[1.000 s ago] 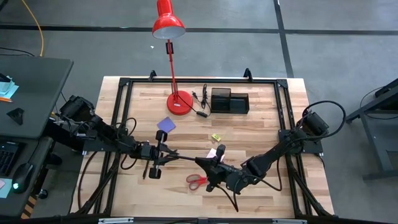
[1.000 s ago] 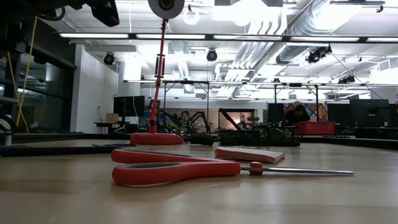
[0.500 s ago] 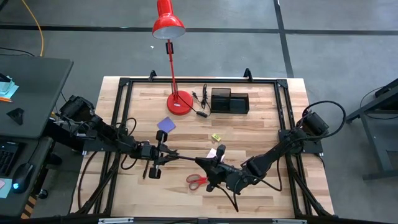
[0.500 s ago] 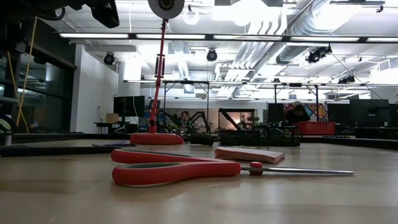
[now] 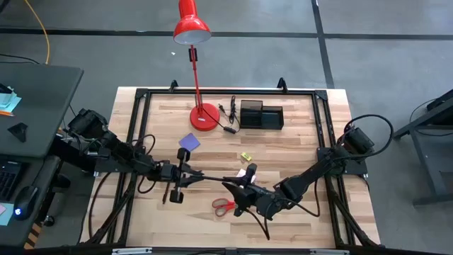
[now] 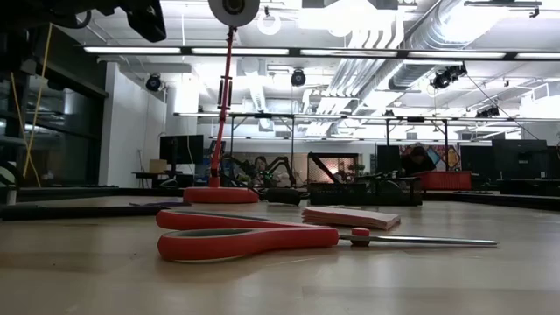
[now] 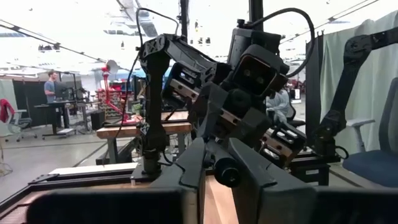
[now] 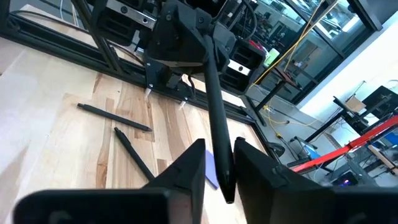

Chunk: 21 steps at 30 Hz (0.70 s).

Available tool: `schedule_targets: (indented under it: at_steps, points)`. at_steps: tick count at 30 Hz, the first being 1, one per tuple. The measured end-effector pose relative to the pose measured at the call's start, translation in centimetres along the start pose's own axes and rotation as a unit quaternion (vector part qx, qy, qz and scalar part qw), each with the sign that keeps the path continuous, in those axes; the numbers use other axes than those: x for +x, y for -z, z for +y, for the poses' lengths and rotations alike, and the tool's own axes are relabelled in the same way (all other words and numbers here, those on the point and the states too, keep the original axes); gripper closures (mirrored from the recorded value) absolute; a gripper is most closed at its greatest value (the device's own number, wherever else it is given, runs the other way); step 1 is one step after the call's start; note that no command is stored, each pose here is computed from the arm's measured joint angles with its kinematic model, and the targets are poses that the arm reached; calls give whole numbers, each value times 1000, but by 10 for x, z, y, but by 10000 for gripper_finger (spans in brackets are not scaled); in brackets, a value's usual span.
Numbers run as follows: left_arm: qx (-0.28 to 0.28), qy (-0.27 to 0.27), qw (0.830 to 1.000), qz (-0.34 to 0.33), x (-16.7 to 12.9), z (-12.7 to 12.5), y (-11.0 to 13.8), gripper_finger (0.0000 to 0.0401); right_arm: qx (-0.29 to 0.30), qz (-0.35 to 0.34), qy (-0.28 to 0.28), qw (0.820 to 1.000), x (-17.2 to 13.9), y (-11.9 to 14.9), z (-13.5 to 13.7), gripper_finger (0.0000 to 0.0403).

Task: Pick and place office supplies into organizer
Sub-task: Put the black pen into the black desk organizer

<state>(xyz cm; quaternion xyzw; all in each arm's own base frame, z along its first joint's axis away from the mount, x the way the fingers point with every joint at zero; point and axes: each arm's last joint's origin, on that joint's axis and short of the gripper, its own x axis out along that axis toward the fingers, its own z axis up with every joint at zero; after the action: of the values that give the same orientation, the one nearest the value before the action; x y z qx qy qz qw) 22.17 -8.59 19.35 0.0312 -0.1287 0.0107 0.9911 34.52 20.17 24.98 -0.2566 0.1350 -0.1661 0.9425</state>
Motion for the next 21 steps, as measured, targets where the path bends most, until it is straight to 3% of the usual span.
schedule_targets:
  at_steps: [10,15,21]
  points:
    - [4,-59,998,10,4,2,-2,342,-38,72,46,996,-16,19,10,258]
    - [19,-82,996,16,12,3,-5,365,-3,109,54,993,-36,36,18,224]
    - [32,-123,991,37,31,17,-6,366,56,156,39,985,-63,56,23,215]
